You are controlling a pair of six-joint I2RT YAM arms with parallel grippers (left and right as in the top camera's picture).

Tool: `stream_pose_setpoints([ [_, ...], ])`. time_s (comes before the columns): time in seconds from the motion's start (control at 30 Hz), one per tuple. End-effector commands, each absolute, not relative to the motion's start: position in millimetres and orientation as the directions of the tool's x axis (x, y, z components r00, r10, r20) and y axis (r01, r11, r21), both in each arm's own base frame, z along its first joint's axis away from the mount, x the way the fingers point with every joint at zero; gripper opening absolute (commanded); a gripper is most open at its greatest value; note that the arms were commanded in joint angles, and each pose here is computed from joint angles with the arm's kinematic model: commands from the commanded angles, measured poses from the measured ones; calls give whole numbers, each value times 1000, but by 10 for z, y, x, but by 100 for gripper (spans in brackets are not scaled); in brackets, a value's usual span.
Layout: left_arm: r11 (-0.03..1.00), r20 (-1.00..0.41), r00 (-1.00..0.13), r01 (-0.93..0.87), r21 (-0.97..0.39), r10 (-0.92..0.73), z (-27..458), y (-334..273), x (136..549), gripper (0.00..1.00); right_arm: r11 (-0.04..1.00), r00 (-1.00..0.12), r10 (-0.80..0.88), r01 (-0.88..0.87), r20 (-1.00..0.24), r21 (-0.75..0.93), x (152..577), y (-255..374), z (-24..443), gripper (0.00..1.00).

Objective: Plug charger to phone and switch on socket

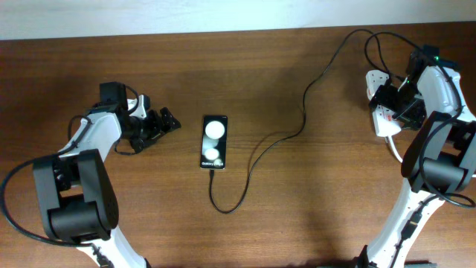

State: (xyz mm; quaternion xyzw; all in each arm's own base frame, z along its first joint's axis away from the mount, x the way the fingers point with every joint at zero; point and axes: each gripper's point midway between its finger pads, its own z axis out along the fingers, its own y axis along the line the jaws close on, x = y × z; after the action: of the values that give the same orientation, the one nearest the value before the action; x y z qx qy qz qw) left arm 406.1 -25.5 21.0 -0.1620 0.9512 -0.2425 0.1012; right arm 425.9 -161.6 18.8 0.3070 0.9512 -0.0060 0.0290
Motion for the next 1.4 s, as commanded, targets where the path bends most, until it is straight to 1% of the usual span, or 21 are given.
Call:
stream_pose_setpoints([
  [0.0, 837, -91, -925, -289, -464, -369, 109, -202, 3994, 99, 809, -806, 586, 588, -78, -2, 4312, -1676, 193, 99],
  [1.2, 837, -91, -925, -289, -464, -369, 109, -202, 3994, 99, 809, -806, 586, 588, -78, -2, 4312, -1676, 193, 99],
  [1.27, 838, -96, -925, -285, -465, -368, 132, -206, 3999, 99, 809, -806, 586, 588, -78, -2, 4312, -1676, 193, 99],
  [1.37, 841, -144, -919, -262, -473, -367, 317, -200, 4044, 99, 809, -806, 586, 588, -78, -2, 4312, -1676, 193, 99],
])
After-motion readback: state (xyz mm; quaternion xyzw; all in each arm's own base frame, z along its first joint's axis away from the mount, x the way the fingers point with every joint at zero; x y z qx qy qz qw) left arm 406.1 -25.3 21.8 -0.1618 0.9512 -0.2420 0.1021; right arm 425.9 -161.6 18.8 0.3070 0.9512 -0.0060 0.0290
